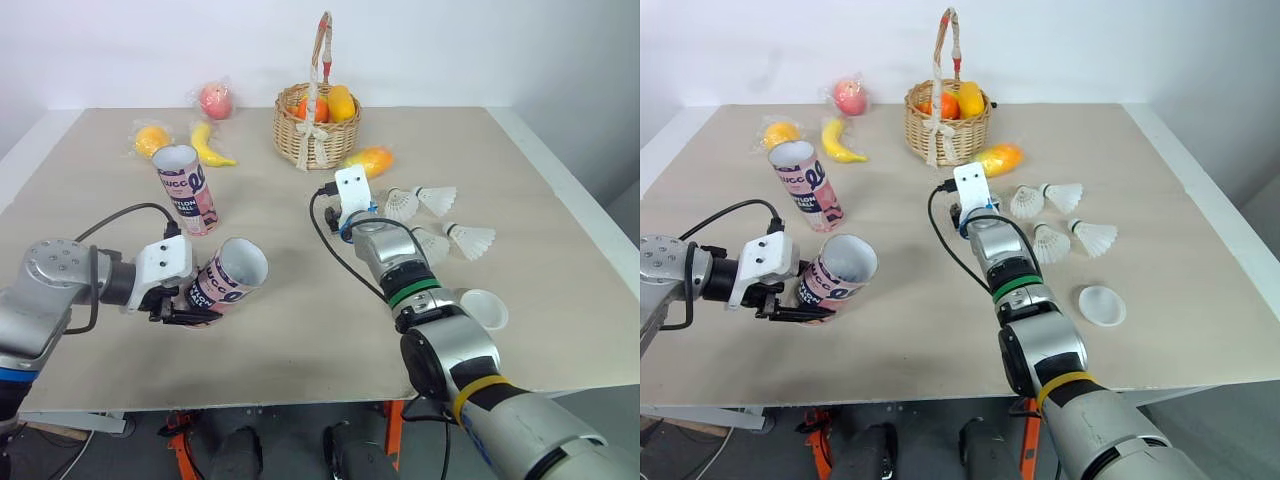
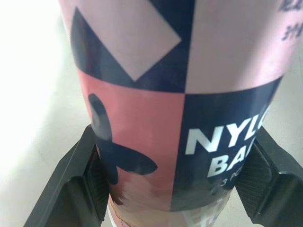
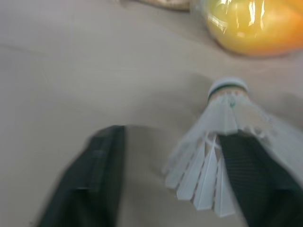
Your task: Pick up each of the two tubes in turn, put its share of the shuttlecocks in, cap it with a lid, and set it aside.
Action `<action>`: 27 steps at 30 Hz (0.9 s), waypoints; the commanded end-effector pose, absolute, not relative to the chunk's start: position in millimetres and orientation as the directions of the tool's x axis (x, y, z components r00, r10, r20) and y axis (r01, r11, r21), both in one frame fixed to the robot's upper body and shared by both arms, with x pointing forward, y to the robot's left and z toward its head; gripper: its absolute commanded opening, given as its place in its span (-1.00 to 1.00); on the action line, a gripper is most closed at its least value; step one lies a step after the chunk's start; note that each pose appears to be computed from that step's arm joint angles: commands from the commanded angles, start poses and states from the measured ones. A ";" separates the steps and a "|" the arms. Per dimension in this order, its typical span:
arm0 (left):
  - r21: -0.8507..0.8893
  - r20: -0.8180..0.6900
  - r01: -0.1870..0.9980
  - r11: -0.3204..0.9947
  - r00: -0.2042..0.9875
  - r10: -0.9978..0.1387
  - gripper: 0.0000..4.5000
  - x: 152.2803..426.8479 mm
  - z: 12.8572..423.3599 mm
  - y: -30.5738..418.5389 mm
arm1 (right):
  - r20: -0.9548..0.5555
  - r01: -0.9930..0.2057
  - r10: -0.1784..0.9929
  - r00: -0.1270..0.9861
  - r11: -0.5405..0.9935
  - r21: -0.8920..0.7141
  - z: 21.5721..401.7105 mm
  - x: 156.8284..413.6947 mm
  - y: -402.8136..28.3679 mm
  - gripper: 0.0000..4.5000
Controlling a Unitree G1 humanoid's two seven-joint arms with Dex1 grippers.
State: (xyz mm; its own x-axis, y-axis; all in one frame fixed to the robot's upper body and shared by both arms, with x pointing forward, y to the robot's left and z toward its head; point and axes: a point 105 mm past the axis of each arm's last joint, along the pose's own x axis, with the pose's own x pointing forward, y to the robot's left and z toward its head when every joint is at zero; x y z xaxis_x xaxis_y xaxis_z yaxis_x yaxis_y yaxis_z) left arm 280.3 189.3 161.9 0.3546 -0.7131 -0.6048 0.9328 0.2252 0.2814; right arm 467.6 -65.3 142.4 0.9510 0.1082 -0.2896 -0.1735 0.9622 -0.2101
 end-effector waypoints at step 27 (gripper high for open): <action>0.280 -0.607 0.939 0.200 0.335 -0.721 0.42 279.2 161.7 185.3 | -0.288 -0.554 0.918 0.271 -0.096 -0.827 258.4 297.8 -55.9 -0.99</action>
